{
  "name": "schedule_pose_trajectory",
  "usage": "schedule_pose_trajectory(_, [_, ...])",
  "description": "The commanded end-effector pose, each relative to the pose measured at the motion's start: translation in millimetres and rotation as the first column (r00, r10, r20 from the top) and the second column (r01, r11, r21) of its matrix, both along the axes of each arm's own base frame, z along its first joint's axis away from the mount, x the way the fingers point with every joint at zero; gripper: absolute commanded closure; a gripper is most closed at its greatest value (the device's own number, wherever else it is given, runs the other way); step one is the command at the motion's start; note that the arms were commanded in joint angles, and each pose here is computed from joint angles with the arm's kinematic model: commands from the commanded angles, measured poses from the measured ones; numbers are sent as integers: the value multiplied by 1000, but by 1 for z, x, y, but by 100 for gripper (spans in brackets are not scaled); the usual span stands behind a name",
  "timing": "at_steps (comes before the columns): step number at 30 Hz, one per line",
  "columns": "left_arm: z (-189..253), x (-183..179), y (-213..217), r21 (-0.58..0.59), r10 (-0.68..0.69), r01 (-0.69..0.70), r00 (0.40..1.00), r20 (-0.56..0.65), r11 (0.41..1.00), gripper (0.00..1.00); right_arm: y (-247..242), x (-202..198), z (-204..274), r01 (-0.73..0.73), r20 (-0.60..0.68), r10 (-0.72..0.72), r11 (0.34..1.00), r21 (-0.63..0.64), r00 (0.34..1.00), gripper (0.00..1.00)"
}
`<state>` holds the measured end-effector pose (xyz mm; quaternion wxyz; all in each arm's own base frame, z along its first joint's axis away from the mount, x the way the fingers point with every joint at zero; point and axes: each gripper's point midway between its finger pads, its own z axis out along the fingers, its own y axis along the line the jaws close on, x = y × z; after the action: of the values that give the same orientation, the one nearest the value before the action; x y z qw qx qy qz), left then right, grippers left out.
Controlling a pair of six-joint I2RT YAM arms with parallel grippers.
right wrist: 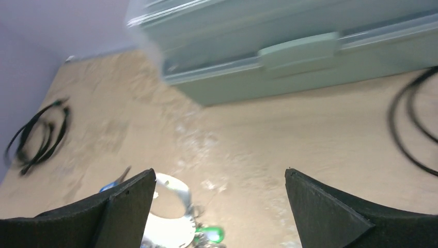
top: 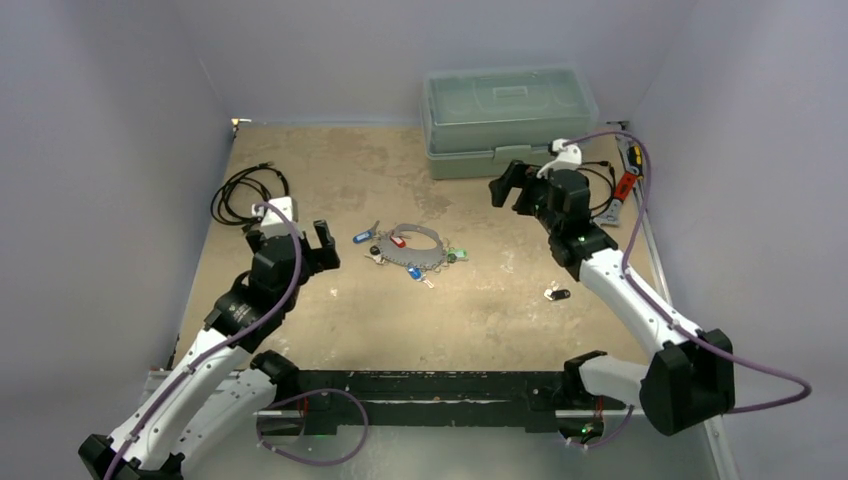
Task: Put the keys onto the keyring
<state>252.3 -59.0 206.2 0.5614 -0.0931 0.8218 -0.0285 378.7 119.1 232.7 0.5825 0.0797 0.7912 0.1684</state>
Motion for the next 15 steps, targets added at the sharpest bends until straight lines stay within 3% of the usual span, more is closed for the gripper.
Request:
schedule_pose_trajectory(1, [10,-1,-17,-2,-118,118,993,26,993,2,65,1,20,-321,15,321,944,75,947,2])
schedule_pose_trajectory(8, [5,-3,-28,8,-196,196,981,13,981,7,110,25,-38,-461,-126,465,886,61,876,11])
schedule_pose_trajectory(15, [0,0,-41,6,-256,256,967,-12,967,10,136,24,-98,-664,-266,644,747,20,717,22])
